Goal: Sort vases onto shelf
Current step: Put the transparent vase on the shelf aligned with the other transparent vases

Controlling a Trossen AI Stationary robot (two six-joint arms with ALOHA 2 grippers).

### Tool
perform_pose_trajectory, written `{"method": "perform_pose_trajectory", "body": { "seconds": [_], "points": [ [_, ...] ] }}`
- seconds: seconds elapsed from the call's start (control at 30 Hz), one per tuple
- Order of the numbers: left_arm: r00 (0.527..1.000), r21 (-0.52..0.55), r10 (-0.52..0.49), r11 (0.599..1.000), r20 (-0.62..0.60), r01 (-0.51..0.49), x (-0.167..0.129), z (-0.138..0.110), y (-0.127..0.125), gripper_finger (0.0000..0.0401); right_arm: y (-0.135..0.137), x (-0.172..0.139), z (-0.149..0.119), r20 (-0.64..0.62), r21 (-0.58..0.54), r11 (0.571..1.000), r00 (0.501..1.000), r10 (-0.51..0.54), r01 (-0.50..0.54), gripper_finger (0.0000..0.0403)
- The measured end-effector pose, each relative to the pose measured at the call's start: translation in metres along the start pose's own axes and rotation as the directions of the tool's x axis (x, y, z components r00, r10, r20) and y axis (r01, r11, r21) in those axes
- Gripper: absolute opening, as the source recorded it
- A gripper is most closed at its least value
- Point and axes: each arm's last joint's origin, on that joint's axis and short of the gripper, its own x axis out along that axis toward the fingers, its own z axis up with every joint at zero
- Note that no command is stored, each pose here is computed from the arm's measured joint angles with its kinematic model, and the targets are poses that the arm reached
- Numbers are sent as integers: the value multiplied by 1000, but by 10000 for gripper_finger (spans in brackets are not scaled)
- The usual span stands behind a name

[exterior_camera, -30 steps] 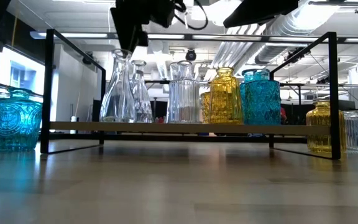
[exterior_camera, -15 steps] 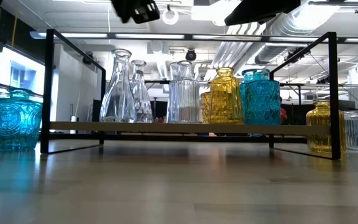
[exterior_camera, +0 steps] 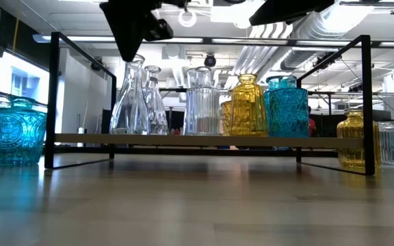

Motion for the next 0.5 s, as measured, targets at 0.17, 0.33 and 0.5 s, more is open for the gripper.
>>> {"method": "perform_pose_trajectory", "body": {
  "seconds": [0.17, 0.33, 0.5],
  "points": [
    [996, -6, 74, 997, -49, -74, 7, -3, 3, 0, 0, 0, 0, 0, 0, 1000, 1000, 0, 0, 0],
    [992, -13, 113, 993, -63, -114, 9, -5, 7, 0, 0, 0, 0, -1, -1, 1000, 1000, 0, 0, 0],
    [987, -27, 144, 989, -70, -146, 9, -6, 14, 0, 0, 0, 0, -1, 0, 1000, 1000, 0, 0, 0]
  ]
}}
